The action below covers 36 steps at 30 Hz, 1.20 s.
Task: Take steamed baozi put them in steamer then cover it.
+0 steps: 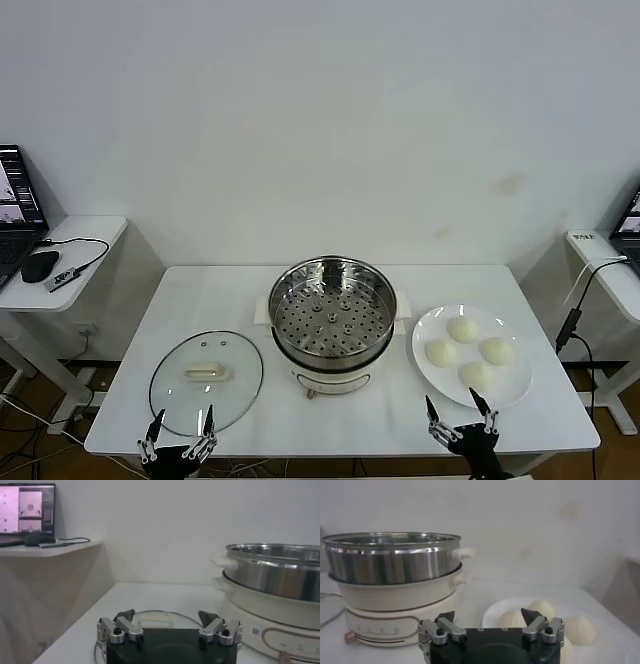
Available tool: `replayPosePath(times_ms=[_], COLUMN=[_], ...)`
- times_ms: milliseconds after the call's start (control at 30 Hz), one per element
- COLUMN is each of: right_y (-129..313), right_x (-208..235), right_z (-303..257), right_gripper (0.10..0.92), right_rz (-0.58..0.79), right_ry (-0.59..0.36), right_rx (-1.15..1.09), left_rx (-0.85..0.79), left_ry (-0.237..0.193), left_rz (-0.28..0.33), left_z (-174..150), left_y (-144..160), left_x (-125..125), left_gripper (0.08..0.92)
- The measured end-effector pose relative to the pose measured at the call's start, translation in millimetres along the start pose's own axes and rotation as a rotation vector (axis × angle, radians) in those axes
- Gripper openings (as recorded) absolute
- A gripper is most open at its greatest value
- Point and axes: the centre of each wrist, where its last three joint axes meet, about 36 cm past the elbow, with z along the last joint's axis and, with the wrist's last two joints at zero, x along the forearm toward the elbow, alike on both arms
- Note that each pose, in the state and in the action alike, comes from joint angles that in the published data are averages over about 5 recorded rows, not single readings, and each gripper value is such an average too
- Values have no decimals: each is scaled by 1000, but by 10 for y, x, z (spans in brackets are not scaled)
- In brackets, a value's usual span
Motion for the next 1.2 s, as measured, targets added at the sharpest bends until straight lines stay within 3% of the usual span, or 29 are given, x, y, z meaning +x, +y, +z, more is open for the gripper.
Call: replayPosePath(times_ms=[367, 700, 1200], right_y=[-533, -1250, -2043], right_x=[-283, -823, -1871], right_z=[-183, -658, -1598], right_gripper=[823, 823, 823], right_rz=[24, -56, -393], right_ry=[-38, 5, 228], right_rx=[359, 775, 1172], left_rx=[-84, -140, -187], left_ry=[-40, -73, -98], left_rz=[29, 33, 37], left_z=[-138, -216, -280], left_y=[42, 76, 75], left_x=[-110, -178, -237], left_gripper=[823, 823, 823])
